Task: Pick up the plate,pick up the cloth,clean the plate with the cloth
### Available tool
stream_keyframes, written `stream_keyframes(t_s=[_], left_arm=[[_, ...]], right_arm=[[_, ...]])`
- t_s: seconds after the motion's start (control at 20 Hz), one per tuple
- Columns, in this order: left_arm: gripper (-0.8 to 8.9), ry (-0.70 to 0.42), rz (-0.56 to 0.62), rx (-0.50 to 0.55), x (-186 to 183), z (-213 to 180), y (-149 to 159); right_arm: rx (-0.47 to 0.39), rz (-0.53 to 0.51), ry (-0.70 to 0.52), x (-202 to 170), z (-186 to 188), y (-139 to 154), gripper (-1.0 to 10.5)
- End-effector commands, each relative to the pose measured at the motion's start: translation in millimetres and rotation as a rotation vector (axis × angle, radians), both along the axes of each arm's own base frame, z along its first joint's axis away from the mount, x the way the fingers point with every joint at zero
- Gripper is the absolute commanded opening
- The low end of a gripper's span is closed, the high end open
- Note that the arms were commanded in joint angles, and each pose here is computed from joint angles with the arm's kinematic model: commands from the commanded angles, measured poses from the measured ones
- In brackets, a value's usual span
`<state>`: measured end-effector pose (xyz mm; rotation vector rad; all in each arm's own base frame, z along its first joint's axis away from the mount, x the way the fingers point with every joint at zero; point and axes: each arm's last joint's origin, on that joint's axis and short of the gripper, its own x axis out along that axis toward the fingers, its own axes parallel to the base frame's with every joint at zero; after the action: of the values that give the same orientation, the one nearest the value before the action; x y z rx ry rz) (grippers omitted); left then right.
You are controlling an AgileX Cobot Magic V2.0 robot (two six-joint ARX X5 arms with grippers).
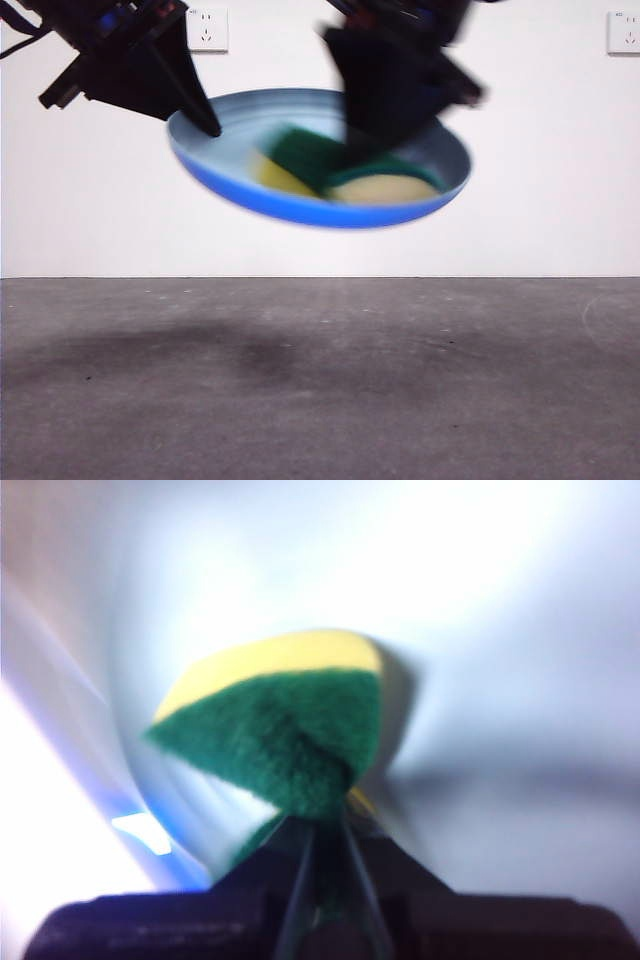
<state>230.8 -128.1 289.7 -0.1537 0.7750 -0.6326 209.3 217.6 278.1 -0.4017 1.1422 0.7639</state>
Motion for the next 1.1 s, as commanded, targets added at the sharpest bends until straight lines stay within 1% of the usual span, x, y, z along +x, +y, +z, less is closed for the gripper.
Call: stream_keyframes(t_s=[0.05,0.1,0.2,0.35,0.5,0.65,0.8,0.85,0.9,0.95,1.0,1.05,1.1], left_arm=[[-0.08,-0.095,0.076,0.077,3,7,5],[-0.08,-0.122,0.122,0.136,5,5,6],[-0.08,-0.153,0.185,0.236,12,0,10],[-0.08,-0.132,0.224,0.271,24,-10,14],[-0.08,-0.083,0.246,0.297,37,-26,18],[-0.08,0.012,0.265,0.348,58,-58,21],[0.01,0.100,0.266,0.394,73,-90,21],[0.26,0.121,0.265,0.408,76,-98,22],[1.27,0.132,0.263,0.414,78,-103,22],[3.09,0.130,0.257,0.420,78,-104,21],[4.38,0.123,0.256,0.419,79,-104,21],[4.79,0.115,0.259,0.412,78,-101,21],[4.76,0.111,0.262,0.403,77,-98,21]], right_arm=[[-0.205,-0.071,-0.084,-4,-2,-15,-0.1],[-0.220,-0.111,-0.144,-7,6,-20,-0.1],[-0.170,-0.175,-0.236,-15,28,-30,-0.1],[-0.070,-0.202,-0.310,-27,51,-42,-0.1],[0.026,-0.224,-0.383,-41,74,-57,-0.1],[0.145,-0.246,-0.476,-61,99,-77,-0.1],[0.206,-0.256,-0.525,-75,113,-91,-0.1],[0.219,-0.258,-0.535,-79,115,-95,-0.1],[0.226,-0.260,-0.542,-81,117,-97,-0.1],[0.229,-0.262,-0.545,-81,117,-98,-0.1],[0.224,-0.267,-0.550,-81,117,-98,-0.1],[0.199,-0.287,-0.568,-79,117,-98,-0.1],[0.175,-0.313,-0.583,-75,115,-97,-0.1]])
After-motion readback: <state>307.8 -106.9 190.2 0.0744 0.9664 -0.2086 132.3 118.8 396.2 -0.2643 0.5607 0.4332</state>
